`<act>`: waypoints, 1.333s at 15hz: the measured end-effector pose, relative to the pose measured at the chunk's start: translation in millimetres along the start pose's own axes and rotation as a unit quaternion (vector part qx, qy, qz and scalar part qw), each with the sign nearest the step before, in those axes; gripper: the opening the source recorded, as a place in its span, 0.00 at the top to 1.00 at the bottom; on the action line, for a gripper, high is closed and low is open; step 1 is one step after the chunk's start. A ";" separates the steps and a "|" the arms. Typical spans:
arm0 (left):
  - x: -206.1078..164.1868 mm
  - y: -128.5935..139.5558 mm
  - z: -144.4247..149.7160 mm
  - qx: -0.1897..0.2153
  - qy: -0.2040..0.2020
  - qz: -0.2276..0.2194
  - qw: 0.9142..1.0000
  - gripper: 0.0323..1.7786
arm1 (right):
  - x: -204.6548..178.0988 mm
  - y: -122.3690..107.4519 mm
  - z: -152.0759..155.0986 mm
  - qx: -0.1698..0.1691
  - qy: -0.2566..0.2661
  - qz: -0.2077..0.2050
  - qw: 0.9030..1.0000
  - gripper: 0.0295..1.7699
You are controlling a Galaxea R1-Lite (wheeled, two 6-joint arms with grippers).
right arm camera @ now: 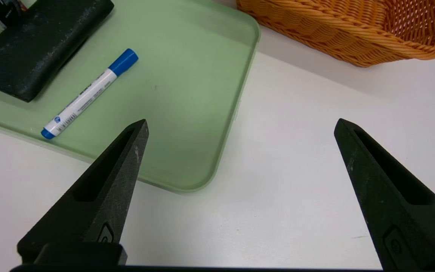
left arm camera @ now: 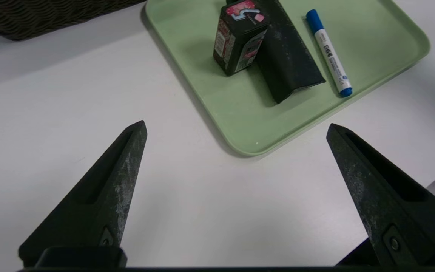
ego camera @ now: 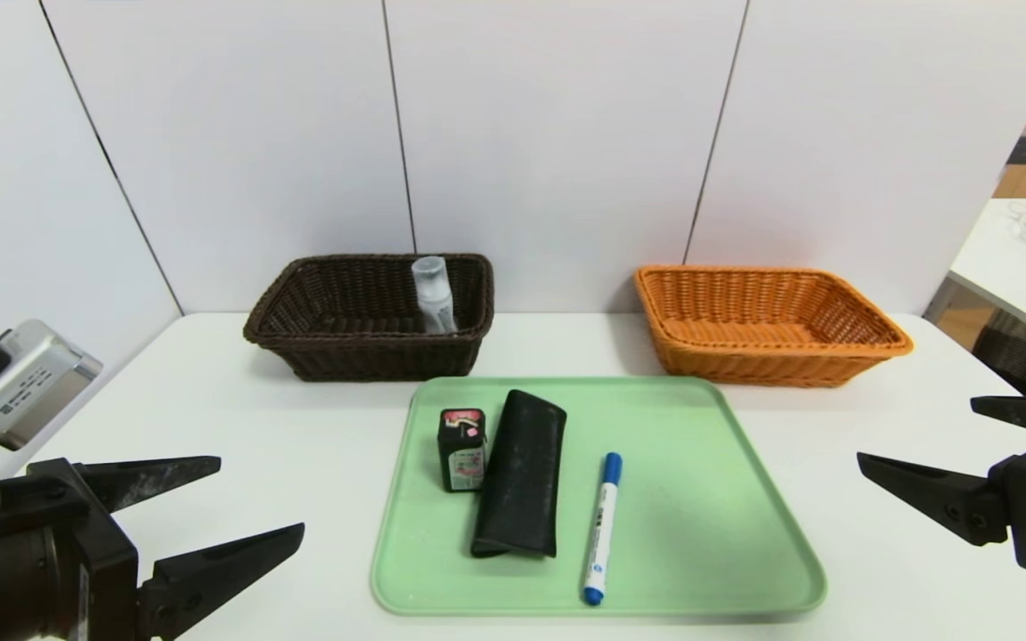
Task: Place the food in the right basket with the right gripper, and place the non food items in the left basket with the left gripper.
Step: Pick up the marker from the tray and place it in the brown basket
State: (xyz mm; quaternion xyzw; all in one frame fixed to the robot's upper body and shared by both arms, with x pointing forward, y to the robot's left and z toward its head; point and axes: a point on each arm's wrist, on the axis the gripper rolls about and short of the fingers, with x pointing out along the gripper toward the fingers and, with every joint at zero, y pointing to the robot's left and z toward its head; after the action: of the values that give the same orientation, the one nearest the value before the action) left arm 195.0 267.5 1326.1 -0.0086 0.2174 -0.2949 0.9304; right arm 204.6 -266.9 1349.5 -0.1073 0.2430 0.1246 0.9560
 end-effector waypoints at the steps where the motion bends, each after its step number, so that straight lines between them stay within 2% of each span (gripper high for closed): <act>1: -0.4 -3.0 4.1 0.003 -0.002 -0.009 1.000 0.05 | 0.3 0.0 -2.0 -0.002 0.003 0.000 1.000 0.04; 4: 0.8 -15.0 15.8 0.010 0.004 -0.044 0.999 0.05 | 0.4 -0.1 -6.2 -0.004 0.007 0.000 1.000 0.04; 9: 15.4 -38.6 38.6 -0.024 0.032 -0.088 0.995 0.05 | 0.7 0.5 -13.4 -0.008 0.015 0.002 1.000 0.04; 15: 54.4 -71.5 52.2 -0.036 0.072 -0.101 0.992 0.05 | 0.7 1.0 -22.9 -0.015 0.025 0.004 1.000 0.04; 20: 86.4 -98.4 59.8 -0.052 0.124 -0.085 0.987 0.05 | -0.7 0.8 -28.6 -0.023 0.028 0.006 0.999 0.04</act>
State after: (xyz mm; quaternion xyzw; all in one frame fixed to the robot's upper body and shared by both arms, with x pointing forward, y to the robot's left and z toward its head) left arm 229.1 131.8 1359.9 -0.0390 0.3445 -0.3602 0.8661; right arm 191.3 -273.9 1325.2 -0.1315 0.2669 0.1331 0.9454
